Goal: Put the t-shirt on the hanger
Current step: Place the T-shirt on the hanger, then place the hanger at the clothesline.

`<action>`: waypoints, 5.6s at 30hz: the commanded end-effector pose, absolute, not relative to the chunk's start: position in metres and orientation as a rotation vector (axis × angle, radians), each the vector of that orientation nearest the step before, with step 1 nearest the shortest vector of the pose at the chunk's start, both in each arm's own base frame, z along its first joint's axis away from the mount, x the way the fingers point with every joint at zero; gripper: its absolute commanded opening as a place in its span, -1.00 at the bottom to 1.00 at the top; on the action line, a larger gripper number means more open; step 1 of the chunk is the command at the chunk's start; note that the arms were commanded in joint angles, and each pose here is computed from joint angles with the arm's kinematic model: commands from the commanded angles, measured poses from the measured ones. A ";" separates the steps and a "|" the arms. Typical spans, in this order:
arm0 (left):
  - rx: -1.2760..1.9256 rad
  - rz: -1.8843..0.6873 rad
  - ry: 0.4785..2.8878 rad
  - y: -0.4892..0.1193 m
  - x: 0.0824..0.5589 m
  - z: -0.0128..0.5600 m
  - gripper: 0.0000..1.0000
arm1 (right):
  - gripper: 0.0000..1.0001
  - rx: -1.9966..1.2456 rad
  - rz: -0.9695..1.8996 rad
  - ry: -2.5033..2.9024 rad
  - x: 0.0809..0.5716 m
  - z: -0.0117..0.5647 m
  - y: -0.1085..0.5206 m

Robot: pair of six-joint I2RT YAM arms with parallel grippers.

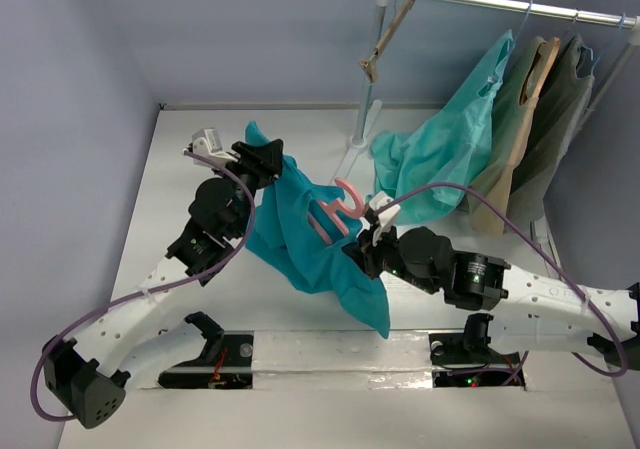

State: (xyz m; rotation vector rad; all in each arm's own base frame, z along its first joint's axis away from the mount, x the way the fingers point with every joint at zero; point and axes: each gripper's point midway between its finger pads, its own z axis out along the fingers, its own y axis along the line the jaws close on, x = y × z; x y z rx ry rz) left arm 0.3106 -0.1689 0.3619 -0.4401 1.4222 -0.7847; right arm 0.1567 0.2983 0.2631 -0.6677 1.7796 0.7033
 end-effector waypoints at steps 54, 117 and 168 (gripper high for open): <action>-0.356 -0.779 1.399 -0.180 0.340 0.393 -0.54 | -1.00 -0.582 0.816 1.763 0.132 0.292 0.244; -0.097 -0.739 1.516 -0.187 0.256 0.313 0.61 | -1.00 0.089 -0.045 1.795 0.287 0.374 0.126; -0.105 -0.741 1.532 -0.188 0.256 0.299 0.98 | -1.00 0.156 -0.093 1.701 0.508 0.404 0.059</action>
